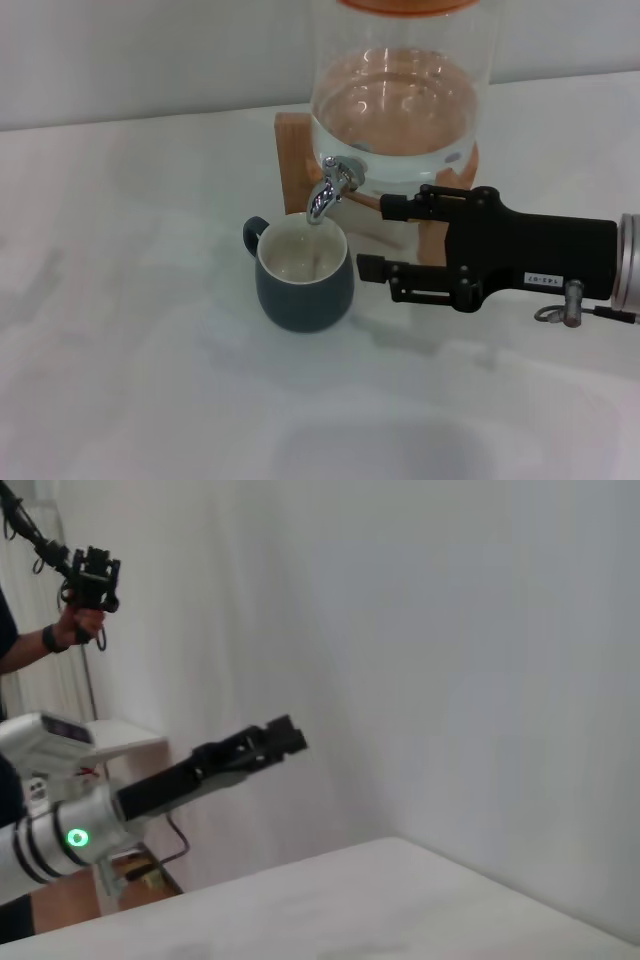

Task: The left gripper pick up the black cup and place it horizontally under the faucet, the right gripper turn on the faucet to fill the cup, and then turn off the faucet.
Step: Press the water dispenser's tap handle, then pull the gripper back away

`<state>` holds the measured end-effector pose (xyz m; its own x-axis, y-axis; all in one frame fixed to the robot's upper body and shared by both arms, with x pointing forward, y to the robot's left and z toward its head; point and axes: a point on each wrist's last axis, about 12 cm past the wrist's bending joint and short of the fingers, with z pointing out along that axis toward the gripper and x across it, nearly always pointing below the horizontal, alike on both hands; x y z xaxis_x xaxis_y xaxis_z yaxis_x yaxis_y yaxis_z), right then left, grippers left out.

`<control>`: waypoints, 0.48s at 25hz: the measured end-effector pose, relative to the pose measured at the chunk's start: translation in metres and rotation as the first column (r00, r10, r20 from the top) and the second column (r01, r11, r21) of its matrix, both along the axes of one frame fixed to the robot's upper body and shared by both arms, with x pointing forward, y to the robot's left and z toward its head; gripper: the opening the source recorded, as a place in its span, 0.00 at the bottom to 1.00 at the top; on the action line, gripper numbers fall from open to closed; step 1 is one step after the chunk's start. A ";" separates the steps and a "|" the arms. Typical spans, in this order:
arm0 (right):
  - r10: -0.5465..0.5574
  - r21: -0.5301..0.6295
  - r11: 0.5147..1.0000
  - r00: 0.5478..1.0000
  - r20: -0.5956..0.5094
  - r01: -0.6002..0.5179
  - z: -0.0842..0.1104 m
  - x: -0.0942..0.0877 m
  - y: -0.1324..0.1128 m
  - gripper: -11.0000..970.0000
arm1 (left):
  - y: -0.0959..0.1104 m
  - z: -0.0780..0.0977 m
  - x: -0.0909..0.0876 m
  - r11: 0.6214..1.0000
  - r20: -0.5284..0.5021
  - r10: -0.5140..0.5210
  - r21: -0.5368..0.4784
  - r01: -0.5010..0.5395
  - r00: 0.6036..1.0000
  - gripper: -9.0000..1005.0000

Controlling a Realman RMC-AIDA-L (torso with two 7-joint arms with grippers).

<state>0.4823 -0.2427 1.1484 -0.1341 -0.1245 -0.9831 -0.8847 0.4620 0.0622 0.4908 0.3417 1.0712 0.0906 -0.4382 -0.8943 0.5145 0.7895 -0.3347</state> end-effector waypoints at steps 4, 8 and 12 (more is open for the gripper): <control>-0.001 -0.002 1.000 1.000 -0.004 0.001 -0.003 0.002 -0.001 0.75 | -0.001 0.002 -0.003 1.000 0.030 -0.015 -0.001 0.015 0.999 0.84; 0.002 -0.001 1.000 1.000 -0.001 -0.002 -0.002 0.002 0.000 0.75 | 0.000 0.001 -0.004 1.000 0.021 -0.009 -0.001 0.010 1.000 0.84; 0.001 0.008 1.000 1.000 0.000 -0.001 -0.001 0.002 0.000 0.75 | 0.000 0.001 -0.003 1.000 0.016 -0.011 0.002 0.011 1.000 0.83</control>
